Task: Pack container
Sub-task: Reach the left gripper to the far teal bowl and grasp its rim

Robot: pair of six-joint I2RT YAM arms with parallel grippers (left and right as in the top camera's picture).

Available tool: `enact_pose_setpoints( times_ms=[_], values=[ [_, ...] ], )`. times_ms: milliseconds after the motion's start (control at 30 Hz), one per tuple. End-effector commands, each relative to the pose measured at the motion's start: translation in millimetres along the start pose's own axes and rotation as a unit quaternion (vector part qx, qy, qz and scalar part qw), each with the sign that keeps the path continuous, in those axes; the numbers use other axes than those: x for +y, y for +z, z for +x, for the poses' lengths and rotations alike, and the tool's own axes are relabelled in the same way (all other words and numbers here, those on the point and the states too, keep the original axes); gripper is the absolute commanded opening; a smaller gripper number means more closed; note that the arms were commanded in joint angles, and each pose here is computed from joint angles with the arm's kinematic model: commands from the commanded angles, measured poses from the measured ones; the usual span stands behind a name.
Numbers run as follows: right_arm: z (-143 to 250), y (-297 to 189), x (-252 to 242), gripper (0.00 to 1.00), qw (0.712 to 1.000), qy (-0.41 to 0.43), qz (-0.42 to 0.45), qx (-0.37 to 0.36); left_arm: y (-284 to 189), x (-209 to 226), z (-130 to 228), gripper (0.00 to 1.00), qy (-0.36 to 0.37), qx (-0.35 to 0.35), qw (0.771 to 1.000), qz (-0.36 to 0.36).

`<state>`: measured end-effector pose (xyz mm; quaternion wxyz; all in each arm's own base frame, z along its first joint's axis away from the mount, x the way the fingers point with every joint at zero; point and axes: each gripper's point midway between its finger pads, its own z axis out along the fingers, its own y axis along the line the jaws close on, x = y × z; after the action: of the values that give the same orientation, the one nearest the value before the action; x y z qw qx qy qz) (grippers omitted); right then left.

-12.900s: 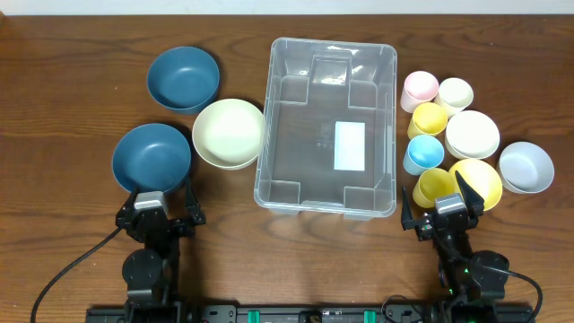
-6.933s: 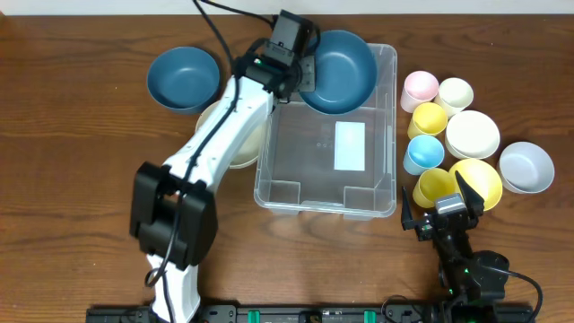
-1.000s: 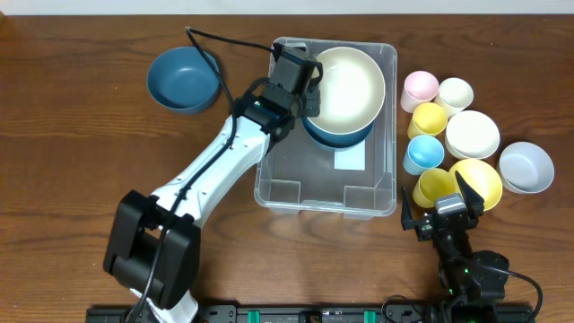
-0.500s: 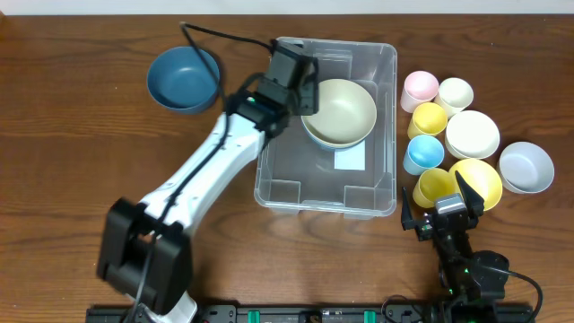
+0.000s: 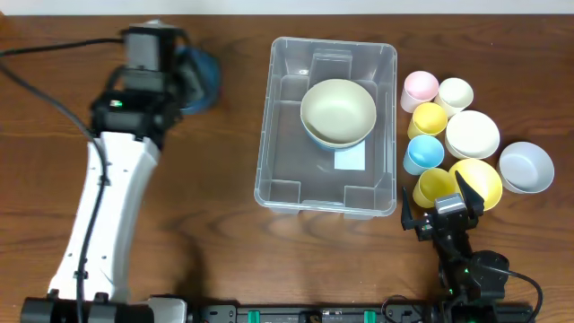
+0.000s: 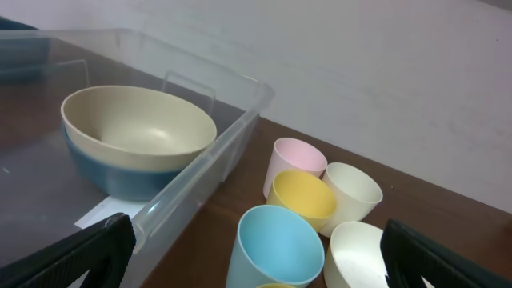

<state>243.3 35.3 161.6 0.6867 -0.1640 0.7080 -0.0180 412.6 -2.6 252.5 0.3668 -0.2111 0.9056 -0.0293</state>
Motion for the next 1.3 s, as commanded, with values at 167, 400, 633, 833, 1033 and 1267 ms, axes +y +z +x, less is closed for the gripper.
enact_pose_setpoints(
  times_ms=[167,400,633,833,1033,1267],
  values=[
    [1,0,0,0.99,1.000,0.009,-0.002,0.000,61,49,-2,0.70,-0.164,0.080,0.983,0.027],
    [1,0,0,0.99,1.000,0.009,-0.002,0.000,137,57,30,0.73,-0.208,0.159,0.964,0.052],
    [1,0,0,0.99,1.000,0.009,-0.002,0.000,187,64,57,0.72,-0.222,0.188,0.956,0.039],
    [1,0,0,0.99,1.000,0.009,-0.002,0.000,197,67,59,0.52,-0.221,0.184,0.957,0.033],
    [1,0,0,0.99,1.000,0.009,-0.002,0.000,199,72,59,0.40,-0.216,0.178,0.960,0.022],
    [1,0,0,0.99,1.000,0.009,-0.002,0.000,201,75,61,0.30,-0.214,0.180,0.960,0.014]
  ],
)
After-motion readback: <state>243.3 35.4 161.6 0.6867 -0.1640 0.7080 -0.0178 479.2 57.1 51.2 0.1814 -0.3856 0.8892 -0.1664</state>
